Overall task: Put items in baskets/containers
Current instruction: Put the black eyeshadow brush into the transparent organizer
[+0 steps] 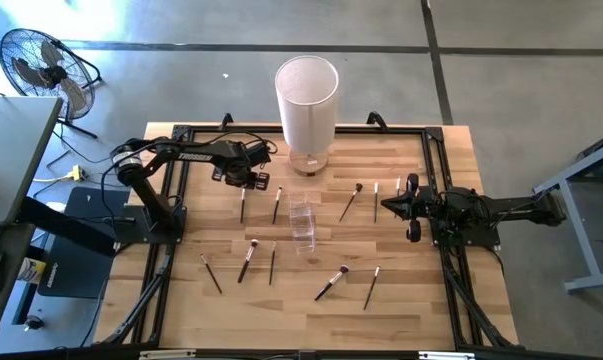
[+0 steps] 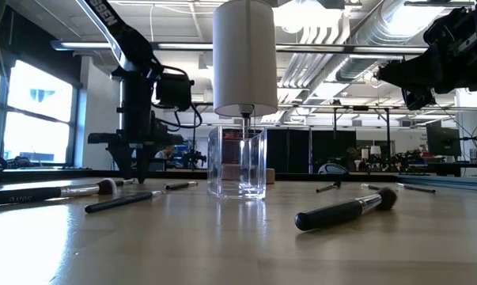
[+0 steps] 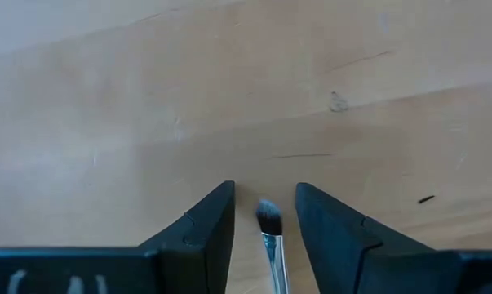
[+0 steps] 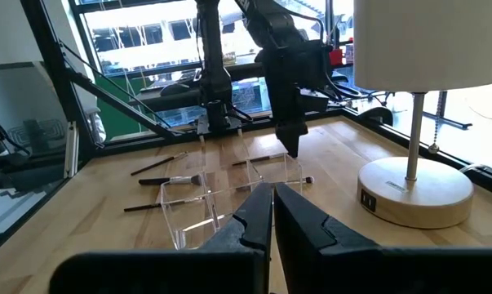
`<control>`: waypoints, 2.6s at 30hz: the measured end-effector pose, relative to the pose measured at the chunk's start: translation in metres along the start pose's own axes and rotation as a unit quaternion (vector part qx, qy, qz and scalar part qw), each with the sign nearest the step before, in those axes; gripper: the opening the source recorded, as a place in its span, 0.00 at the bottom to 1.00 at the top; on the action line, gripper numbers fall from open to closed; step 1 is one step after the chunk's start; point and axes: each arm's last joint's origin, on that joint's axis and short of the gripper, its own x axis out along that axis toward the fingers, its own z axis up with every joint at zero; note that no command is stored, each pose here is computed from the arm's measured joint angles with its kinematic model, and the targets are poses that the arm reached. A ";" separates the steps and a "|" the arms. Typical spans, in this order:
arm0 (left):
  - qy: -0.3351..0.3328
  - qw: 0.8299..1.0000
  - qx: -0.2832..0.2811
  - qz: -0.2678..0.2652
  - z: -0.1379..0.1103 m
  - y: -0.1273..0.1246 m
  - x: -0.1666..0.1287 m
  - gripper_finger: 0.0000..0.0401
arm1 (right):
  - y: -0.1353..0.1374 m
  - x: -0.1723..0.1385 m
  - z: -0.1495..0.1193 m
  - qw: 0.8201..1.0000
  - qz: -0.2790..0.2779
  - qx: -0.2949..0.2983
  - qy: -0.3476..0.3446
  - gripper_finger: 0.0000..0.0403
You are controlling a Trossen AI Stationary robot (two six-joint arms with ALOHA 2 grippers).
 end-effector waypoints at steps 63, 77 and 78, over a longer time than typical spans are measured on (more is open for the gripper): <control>-0.542 0.700 0.263 -0.384 -0.082 -0.071 -0.105 0.00 | 0.000 0.000 0.000 1.000 0.000 0.000 0.002 0.03; -0.503 0.722 0.282 -0.382 -0.081 -0.077 -0.080 0.02 | 0.000 0.000 0.000 1.000 0.000 0.000 0.002 0.03; -0.506 0.723 0.283 -0.377 -0.081 -0.077 -0.080 0.03 | 0.000 0.000 0.000 1.000 0.000 0.000 0.002 0.03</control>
